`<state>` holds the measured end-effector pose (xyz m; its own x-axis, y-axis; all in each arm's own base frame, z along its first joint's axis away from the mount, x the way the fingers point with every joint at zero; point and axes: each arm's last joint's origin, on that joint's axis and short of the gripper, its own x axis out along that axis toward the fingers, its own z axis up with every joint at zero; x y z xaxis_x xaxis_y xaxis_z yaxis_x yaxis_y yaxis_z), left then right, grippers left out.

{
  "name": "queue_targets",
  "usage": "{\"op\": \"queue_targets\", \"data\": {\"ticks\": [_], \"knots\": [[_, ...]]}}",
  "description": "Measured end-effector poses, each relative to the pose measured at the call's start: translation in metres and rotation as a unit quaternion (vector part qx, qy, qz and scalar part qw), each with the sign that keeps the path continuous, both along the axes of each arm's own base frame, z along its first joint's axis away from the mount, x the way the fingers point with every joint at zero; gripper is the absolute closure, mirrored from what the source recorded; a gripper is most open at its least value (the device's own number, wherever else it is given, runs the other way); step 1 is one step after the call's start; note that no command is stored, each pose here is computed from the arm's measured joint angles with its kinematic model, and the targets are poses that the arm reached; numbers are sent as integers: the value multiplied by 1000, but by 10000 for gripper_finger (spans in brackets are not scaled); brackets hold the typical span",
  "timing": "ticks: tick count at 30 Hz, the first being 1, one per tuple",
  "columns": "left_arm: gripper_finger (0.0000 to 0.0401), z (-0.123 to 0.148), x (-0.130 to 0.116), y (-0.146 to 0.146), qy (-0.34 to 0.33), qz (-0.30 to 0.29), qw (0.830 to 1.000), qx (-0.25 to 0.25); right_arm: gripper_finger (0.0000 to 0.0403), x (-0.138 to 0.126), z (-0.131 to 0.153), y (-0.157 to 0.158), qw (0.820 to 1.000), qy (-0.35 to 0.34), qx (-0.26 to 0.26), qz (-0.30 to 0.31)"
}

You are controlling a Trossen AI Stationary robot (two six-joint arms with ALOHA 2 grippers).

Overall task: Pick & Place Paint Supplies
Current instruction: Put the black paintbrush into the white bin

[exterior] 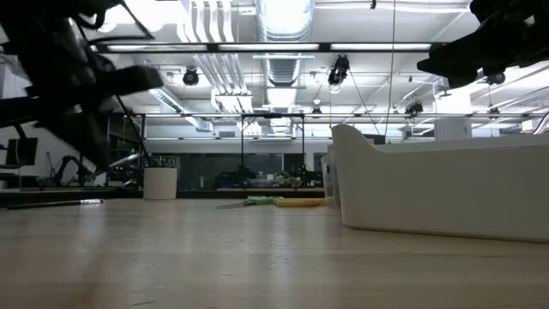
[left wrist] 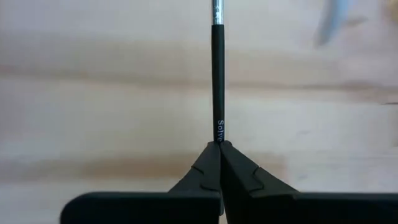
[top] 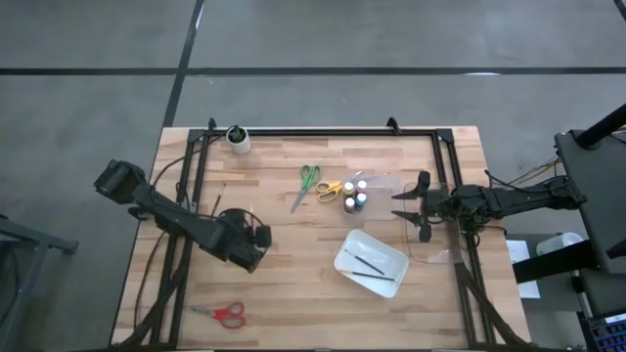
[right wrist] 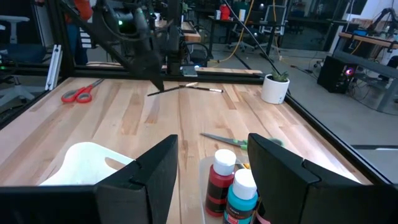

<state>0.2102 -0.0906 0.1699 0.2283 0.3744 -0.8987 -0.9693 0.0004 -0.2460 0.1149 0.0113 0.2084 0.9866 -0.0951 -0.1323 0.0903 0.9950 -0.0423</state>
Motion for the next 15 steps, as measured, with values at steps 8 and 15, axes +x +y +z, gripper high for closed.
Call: {"op": "queue_targets", "data": {"ticks": [8, 15], "knots": [[401, 15, 23, -4, -90, -106, 980, 141, 211, 0, 0, 0, 1000, 0, 0, 0], [401, 30, 47, -12, -126, -233, 924, 275, 211, 0, 0, 0, 1000, 0, 0, 0]]}}
